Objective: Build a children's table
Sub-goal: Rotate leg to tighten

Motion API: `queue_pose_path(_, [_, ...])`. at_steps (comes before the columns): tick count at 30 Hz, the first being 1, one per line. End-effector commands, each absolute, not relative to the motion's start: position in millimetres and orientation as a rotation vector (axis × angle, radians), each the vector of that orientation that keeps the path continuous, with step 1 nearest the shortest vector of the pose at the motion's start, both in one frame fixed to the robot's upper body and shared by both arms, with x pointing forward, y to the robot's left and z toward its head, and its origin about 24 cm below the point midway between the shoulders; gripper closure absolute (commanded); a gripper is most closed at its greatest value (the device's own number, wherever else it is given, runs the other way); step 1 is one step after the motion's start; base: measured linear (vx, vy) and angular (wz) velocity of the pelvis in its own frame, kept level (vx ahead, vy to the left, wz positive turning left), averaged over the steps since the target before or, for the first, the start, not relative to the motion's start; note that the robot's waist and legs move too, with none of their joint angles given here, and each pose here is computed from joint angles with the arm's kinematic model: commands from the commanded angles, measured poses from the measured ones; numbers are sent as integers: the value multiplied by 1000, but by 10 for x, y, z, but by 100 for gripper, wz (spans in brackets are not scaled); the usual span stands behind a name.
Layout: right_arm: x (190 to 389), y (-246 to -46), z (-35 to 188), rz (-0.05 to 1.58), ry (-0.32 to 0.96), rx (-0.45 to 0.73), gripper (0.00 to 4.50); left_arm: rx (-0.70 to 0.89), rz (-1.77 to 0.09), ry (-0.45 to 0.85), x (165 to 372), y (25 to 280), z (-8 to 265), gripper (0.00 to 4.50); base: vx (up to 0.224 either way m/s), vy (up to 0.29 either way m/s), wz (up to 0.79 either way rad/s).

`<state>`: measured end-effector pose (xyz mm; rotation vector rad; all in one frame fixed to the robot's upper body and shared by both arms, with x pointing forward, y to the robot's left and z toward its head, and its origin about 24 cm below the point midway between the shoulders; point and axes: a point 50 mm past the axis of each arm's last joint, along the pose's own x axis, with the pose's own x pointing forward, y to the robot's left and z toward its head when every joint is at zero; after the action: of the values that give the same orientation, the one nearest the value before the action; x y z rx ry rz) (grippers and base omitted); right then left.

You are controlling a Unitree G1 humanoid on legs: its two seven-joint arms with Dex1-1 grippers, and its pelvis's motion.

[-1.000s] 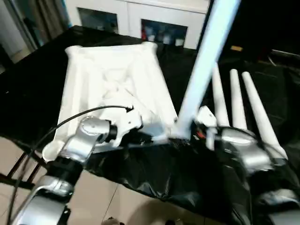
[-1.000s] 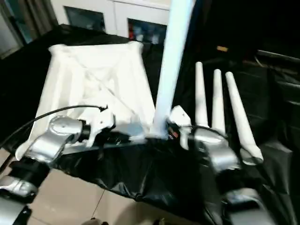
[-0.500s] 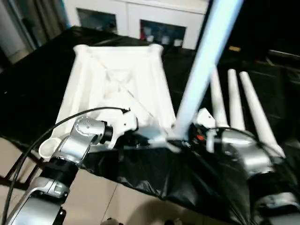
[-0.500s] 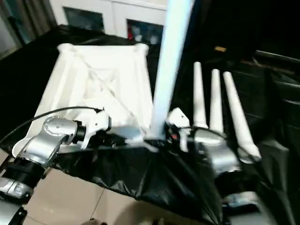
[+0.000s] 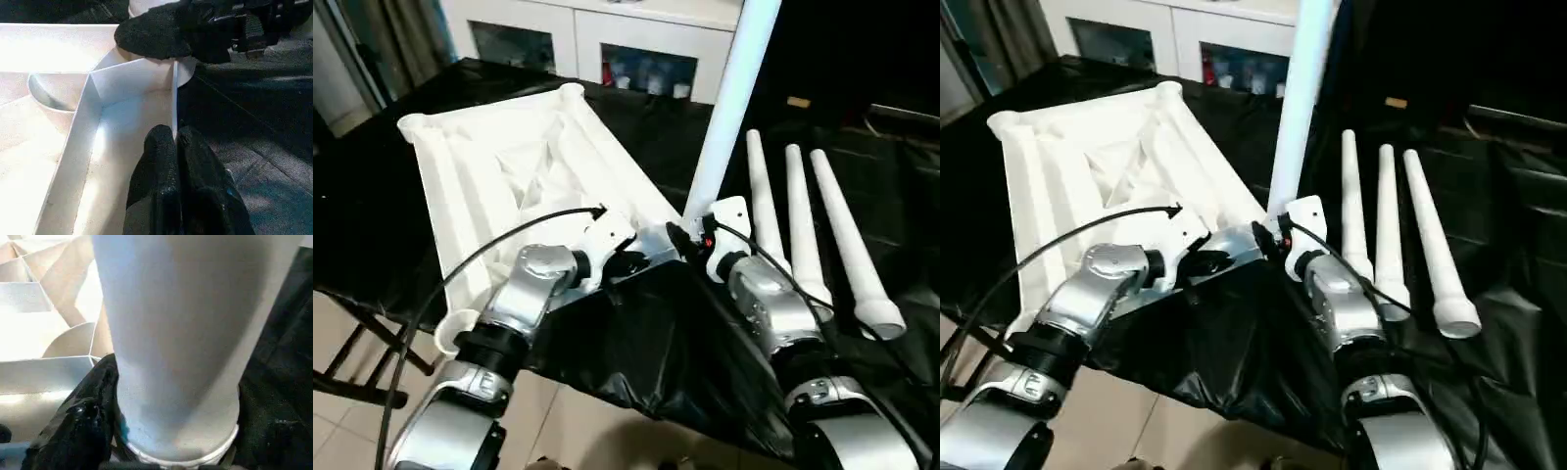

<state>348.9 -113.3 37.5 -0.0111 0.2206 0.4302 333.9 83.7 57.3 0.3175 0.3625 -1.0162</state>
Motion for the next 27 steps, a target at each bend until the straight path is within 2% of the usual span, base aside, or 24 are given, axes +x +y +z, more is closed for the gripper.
queue_pose_path(1, [3360, -821, 173, 558, 314, 10, 96, 272, -1138, 334, 3206, 518, 514, 450, 0, 0, 0])
queue_pose_path(3, [3377, -848, 198, 563, 295, -5, 70, 281, -1146, 335, 3204, 569, 510, 450, 0, 0, 0])
queue_pose_path(7, [3383, -892, 232, 588, 270, -24, 70, 291, -1170, 337, 3189, 632, 506, 450, 0, 0, 0])
queue_pose_path(10, [3315, -1021, 312, 769, 226, -81, 70, 342, -1249, 355, 3139, 845, 486, 450, 0, 0, 0])
queue_pose_path(14, [3244, -1079, 348, 888, 213, -101, 70, 359, -1285, 362, 3119, 935, 489, 450, 0, 0, 0])
queue_pose_path(19, [3028, -1250, 425, 1202, 235, -161, 70, 386, -1397, 389, 3057, 1116, 514, 450, 0, 0, 0])
queue_pose_path(22, [2988, -1285, 432, 1259, 256, -171, 70, 391, -1417, 401, 3043, 1149, 516, 450, 0, 0, 0])
queue_pose_path(23, [2975, -1300, 434, 1283, 269, -182, 94, 395, -1424, 407, 3040, 1163, 517, 450, 0, 0, 0])
queue_pose_path(27, [2948, -1327, 449, 1339, 296, -193, 107, 412, -1457, 417, 3029, 1200, 524, 450, 0, 0, 0])
